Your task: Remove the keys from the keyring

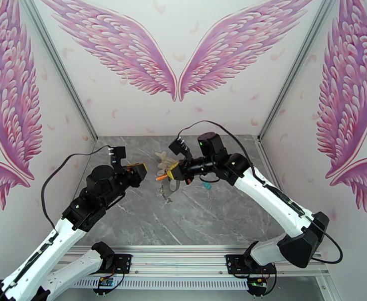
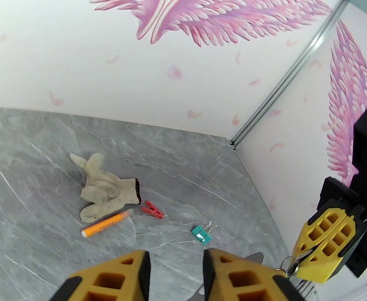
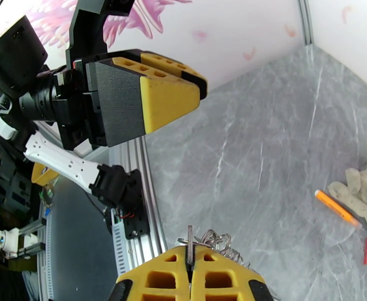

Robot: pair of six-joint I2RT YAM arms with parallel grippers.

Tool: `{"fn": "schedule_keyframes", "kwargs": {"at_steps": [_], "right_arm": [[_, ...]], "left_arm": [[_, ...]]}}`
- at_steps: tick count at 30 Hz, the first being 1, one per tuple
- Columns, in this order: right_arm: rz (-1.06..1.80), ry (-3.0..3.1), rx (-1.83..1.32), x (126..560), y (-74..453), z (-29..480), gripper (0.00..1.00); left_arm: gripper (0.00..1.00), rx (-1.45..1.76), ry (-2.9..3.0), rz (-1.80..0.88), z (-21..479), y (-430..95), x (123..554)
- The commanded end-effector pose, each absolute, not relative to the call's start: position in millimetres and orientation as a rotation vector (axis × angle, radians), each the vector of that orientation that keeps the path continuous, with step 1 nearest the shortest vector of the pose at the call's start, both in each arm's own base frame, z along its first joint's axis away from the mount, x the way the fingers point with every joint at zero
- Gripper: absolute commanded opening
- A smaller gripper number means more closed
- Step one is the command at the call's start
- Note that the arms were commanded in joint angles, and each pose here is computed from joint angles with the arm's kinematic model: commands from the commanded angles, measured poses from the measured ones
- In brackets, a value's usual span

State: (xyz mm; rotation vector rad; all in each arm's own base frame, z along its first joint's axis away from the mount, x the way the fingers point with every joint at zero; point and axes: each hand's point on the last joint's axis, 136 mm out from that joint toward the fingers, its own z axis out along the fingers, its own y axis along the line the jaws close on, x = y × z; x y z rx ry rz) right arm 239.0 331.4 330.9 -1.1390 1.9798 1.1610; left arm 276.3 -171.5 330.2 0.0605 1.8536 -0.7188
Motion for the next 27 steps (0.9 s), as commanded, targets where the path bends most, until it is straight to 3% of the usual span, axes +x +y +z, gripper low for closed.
{"fn": "schedule_keyframes", "kwargs": {"at_steps": [1,10,27], "right_arm": [[1.159,2.063,-1.174,230,322,326,0.0],[1.142,2.112,-1.176,231,317,329,0.0],[1.202,2.041,-1.191,225,320,347,0.0]], "left_arm": [[0.35,0.292,1.686,-0.662,346,-185,276],[0.28,0.725,1.519,-0.75,322,-228,243],[0.25,0.982,1.46,-0.962,315,-271,222]]}}
